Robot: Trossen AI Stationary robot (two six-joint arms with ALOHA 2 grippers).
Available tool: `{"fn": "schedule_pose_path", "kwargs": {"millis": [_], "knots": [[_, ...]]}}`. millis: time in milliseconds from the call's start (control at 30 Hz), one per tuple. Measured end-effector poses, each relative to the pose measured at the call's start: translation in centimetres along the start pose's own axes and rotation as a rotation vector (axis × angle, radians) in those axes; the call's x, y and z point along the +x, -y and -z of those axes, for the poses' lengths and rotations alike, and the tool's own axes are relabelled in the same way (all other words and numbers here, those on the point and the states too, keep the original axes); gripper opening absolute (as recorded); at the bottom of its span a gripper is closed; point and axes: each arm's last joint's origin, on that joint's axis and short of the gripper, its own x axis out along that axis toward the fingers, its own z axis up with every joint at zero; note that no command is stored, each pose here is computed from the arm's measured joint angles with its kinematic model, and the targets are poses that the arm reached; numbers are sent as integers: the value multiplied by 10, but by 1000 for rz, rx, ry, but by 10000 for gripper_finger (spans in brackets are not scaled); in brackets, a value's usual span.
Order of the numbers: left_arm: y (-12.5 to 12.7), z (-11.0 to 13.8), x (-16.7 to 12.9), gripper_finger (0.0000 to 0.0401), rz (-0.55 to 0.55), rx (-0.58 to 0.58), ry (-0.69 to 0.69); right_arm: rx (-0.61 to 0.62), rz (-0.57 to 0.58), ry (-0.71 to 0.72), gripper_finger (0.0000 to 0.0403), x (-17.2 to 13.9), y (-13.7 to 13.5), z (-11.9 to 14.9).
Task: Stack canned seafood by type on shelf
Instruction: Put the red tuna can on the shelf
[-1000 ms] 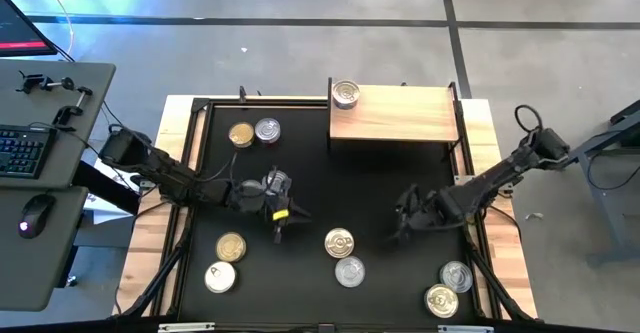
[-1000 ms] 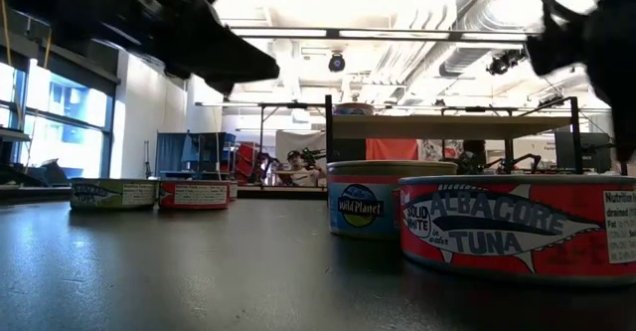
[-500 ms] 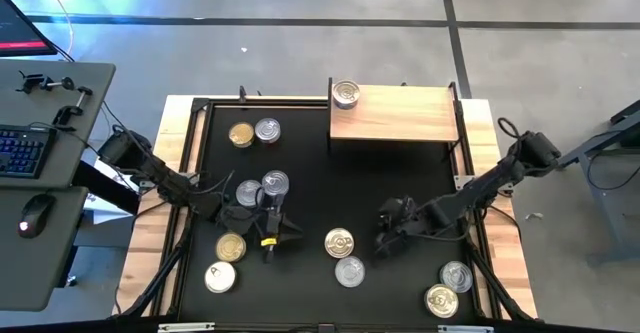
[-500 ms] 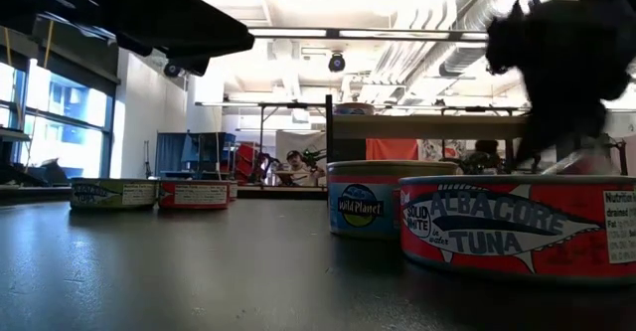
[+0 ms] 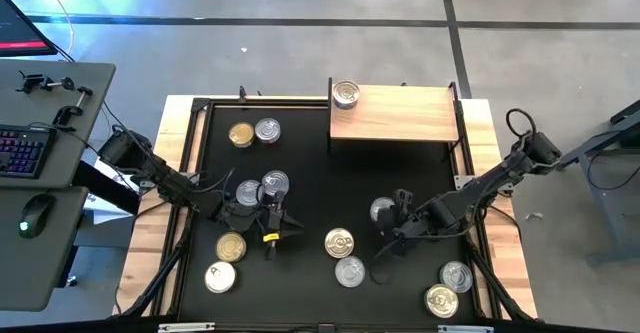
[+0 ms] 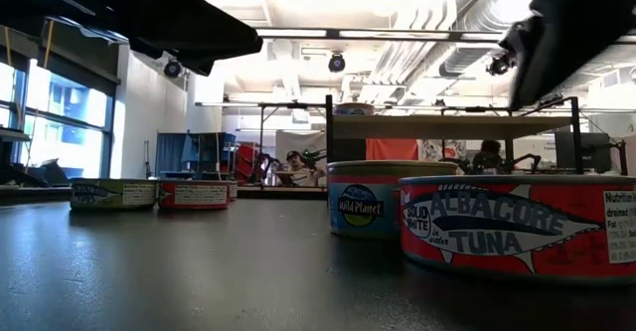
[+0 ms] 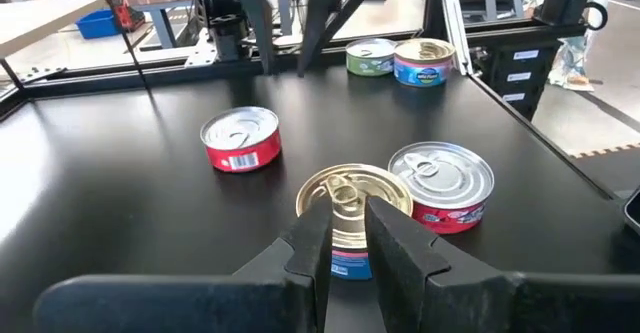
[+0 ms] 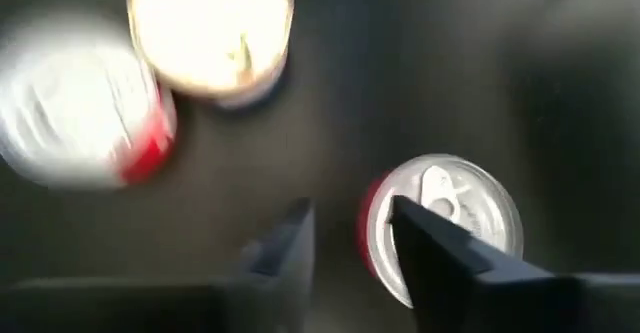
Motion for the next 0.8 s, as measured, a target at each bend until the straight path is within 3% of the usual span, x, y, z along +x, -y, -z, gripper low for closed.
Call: {"fn": "schedule_pose_path", "kwargs": {"millis": [100,200,333,467,633,700,800], "knots": [[0,0,0,53,0,2,0,-191,31,-52,183,12,0,21],[0,0,0,53,0,25,3,-275,121,-6,192,24,1,36],[-4,-1,2,53,-6,61,4,-383,143,70,175,41,1,48],[-12,1,11,49,-13,117,-12,-474,155,78,130,59,-1,59],[-14,-5,43,38,-43,227,-31,-475,240,85,45,75,-4,59],[-14,-8,59,37,-54,300,-36,-415,239,114,14,80,-4,54],[-15,-9,80,45,-71,415,-61,-268,215,171,13,85,-2,46]]}}
